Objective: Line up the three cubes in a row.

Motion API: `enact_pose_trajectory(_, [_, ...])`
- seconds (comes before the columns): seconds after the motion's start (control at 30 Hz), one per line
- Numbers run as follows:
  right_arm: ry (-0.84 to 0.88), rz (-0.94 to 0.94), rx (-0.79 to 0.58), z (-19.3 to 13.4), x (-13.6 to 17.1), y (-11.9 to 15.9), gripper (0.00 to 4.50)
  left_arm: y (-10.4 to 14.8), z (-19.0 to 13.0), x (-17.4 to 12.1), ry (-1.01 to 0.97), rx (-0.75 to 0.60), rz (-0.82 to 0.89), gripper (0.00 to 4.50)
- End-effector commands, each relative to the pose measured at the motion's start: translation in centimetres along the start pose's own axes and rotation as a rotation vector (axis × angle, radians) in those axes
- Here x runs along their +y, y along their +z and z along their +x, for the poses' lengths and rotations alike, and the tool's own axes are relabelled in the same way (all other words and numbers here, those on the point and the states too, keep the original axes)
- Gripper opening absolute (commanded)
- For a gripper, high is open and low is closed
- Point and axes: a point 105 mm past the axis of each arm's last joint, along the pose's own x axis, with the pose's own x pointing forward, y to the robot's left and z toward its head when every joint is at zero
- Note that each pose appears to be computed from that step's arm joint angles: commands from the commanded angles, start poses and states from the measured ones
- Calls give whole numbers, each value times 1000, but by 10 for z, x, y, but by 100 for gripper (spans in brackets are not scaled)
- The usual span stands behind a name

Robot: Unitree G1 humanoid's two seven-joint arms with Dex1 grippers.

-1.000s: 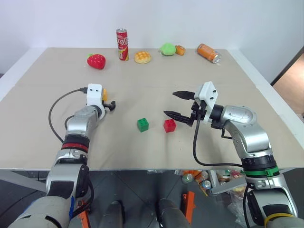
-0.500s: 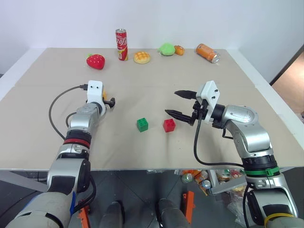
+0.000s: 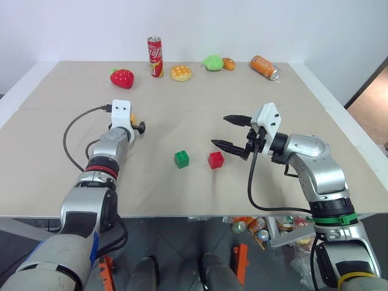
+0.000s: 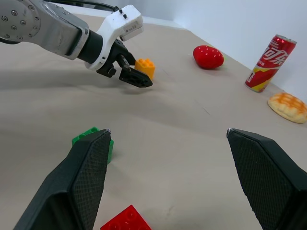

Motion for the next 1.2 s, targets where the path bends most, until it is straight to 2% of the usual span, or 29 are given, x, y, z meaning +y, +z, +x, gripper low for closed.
enact_pose_trajectory(0.03, [-33,-37,-25,-6,-8,11,403,14,1,-3,1,-42,20,447])
enact_pose_trajectory(0.07, [-36,-38,-23,-7,-8,10,403,12,1,-3,3,-39,20,406])
enact_pose_trajectory(0.13, [-43,-37,-19,-8,-9,10,403,10,1,-1,13,-33,11,367])
enact_pose_trajectory(0.27, [-52,-35,-11,-10,-11,8,403,7,1,3,30,-27,-10,222])
enact_pose_trajectory(0.37, [-61,-37,1,-10,-12,5,403,7,1,5,41,-25,-4,130])
enact_pose_trajectory(0.6, [-65,-37,12,-11,-13,2,403,11,1,10,42,-49,56,125])
enact_pose_trajectory(0.67, [-62,-37,13,-11,-12,1,403,19,-1,10,31,-94,99,125])
enact_pose_trajectory(0.77, [-61,-38,14,-10,-12,1,403,49,-7,-4,-99,-258,150,125])
enact_pose_trajectory(0.87, [-58,-40,16,-11,-12,1,403,58,-15,-12,-239,-326,157,125])
enact_pose_trajectory(0.93, [-61,-41,17,-13,-13,1,403,59,-27,-13,-417,-359,158,125])
enact_pose_trajectory(1.03, [-64,-41,25,-17,-14,0,403,48,-57,-13,-716,-380,243,125])
enact_pose_trajectory(1.2, [-71,-43,32,-23,-17,2,403,14,-92,-3,-990,-310,390,125])
